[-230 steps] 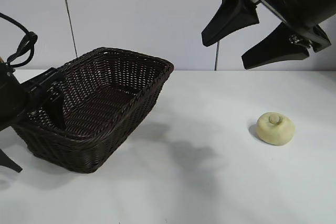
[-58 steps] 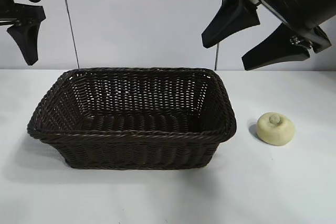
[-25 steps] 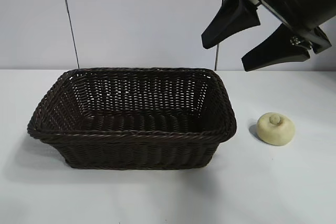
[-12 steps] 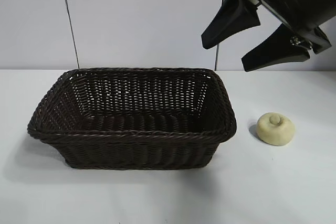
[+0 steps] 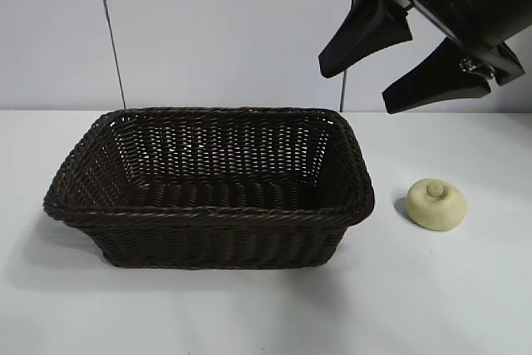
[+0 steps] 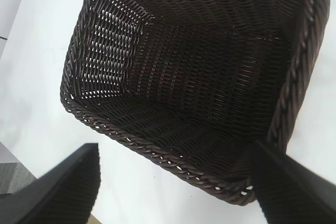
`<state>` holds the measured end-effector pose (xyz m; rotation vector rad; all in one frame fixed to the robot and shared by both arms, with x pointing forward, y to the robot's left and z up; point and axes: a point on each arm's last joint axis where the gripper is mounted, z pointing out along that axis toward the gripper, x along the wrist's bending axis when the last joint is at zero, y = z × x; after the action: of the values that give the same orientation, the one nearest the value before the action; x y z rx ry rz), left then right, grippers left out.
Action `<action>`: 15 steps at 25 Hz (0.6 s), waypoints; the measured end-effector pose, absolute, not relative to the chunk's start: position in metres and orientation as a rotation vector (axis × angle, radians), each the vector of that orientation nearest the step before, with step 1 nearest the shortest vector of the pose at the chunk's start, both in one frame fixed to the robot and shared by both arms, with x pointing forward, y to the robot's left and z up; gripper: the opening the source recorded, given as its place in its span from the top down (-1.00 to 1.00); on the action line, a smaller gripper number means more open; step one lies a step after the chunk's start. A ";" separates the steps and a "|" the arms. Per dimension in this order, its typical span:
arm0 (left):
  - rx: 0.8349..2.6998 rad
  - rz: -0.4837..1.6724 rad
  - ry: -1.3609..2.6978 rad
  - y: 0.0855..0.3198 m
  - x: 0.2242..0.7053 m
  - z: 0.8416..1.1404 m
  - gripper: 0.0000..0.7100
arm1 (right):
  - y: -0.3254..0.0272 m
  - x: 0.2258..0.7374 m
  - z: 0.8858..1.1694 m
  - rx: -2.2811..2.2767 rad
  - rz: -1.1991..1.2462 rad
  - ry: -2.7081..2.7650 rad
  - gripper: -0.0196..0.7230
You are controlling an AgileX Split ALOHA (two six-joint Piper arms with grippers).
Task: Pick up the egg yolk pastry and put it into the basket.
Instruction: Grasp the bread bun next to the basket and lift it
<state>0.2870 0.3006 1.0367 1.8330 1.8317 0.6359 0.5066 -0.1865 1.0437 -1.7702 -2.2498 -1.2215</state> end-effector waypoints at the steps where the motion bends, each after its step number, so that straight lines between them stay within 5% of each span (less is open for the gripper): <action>1: 1.822 0.652 1.820 0.300 0.284 1.038 -0.61 | -0.187 0.507 1.044 -1.770 -1.222 -2.250 -0.58; 15: 1.605 0.924 1.589 0.297 0.231 1.043 -0.61 | -0.187 0.507 1.044 -1.772 -1.223 -2.250 -0.58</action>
<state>0.2314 0.2973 1.0430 1.6049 1.5886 0.9242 0.5068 -0.1866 1.0437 -1.7717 -2.2500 -1.2232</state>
